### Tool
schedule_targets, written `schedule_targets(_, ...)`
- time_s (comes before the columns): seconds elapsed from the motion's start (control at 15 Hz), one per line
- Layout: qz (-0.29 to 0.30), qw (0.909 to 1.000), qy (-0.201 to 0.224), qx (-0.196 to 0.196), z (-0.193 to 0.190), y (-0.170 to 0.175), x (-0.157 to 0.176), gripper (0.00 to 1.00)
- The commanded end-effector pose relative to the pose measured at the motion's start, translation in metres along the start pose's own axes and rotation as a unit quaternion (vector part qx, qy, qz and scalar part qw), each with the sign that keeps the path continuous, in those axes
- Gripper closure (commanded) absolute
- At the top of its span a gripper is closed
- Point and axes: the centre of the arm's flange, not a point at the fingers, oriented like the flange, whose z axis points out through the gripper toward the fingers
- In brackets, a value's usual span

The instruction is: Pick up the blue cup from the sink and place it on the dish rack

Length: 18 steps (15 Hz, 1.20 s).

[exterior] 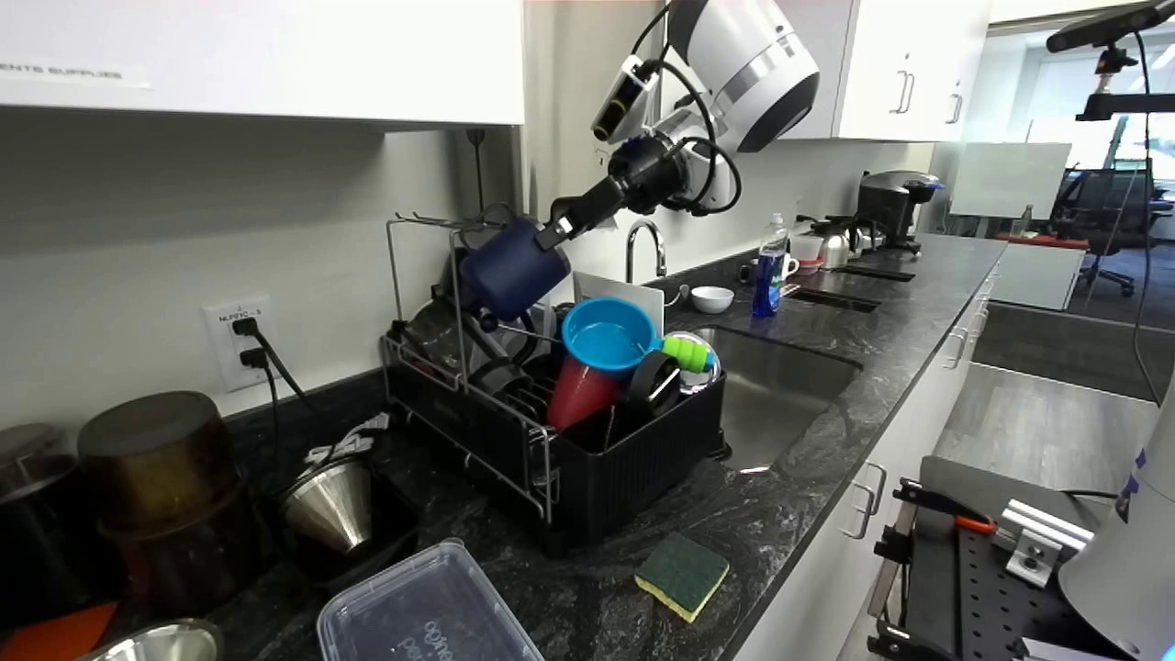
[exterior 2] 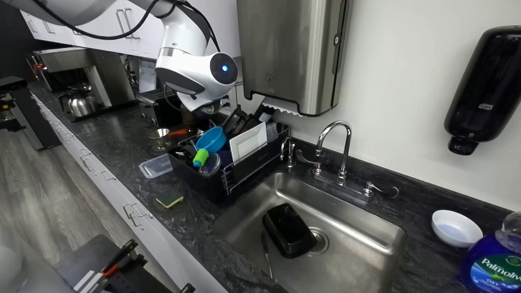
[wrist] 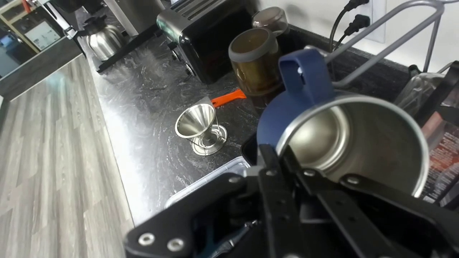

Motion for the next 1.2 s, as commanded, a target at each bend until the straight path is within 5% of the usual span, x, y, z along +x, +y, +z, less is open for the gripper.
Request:
schedule_targets(0.0, 0.01, 0.9999, -0.012, 0.005, 0.003, 0.0, -0.008, 0.98)
schedule_targets(1.13, 0.034, 0.9994, -0.012, 0.003, -0.001, -0.02, -0.002, 0.98)
